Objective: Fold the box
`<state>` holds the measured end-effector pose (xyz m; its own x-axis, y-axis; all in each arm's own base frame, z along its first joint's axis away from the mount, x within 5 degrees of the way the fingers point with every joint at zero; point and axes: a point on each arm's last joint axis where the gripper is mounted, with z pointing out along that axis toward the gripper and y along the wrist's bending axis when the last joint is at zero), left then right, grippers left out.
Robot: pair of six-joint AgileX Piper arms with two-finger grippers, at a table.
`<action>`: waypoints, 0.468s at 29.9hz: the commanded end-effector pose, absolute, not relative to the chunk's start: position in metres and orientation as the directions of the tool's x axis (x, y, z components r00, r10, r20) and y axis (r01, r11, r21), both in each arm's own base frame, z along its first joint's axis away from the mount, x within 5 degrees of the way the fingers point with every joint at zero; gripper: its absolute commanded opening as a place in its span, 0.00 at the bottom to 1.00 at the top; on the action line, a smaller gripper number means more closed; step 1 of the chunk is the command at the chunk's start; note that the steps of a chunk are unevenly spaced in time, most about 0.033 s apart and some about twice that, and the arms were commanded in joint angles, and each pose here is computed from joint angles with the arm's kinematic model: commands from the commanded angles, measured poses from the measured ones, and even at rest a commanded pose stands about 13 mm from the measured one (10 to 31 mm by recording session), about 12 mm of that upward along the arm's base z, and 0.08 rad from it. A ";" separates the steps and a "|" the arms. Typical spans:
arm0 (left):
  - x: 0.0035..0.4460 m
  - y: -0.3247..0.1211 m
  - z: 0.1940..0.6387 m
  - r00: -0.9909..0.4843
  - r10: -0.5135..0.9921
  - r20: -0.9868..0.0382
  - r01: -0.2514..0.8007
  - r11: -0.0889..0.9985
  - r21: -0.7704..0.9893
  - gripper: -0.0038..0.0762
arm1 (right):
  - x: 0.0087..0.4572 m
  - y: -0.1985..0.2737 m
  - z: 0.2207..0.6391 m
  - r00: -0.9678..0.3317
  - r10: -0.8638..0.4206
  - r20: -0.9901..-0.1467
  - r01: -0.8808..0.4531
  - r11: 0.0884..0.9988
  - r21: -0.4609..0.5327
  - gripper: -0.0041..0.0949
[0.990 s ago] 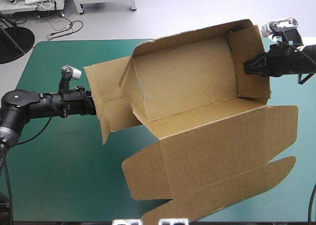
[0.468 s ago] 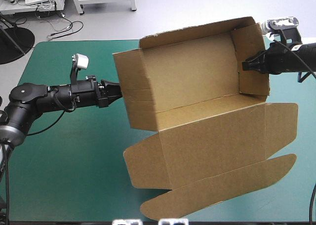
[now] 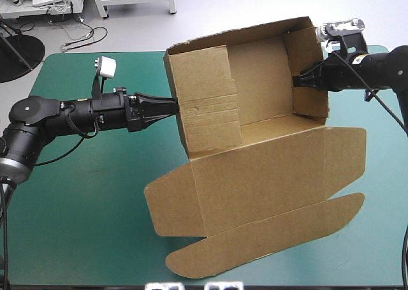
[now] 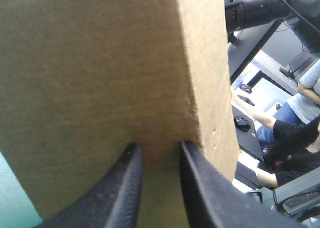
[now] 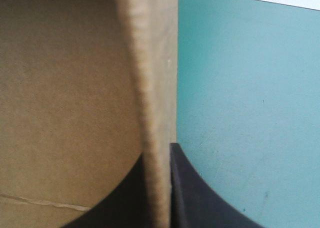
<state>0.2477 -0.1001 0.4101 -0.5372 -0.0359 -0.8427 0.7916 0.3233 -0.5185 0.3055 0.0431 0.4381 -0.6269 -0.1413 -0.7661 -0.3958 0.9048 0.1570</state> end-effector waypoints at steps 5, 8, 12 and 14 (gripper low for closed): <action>0.230 -0.104 0.435 -0.514 -0.083 -0.854 0.831 0.198 -0.520 0.63 | 0.304 0.064 0.456 -0.555 -0.077 -0.828 -0.393 0.902 0.180 0.02; 0.229 -0.104 0.436 -0.515 -0.090 -0.853 0.831 0.190 -0.522 0.64 | 0.308 0.070 0.452 -0.562 -0.078 -0.823 -0.389 0.903 0.180 0.02; 0.229 -0.104 0.436 -0.511 -0.082 -0.856 0.834 0.195 -0.517 0.64 | 0.310 0.074 0.450 -0.560 -0.080 -0.825 -0.395 0.901 0.181 0.02; 0.230 -0.104 0.436 -0.513 -0.084 -0.855 0.832 0.197 -0.518 0.64 | 0.311 0.073 0.451 -0.552 -0.076 -0.830 -0.390 0.904 0.177 0.02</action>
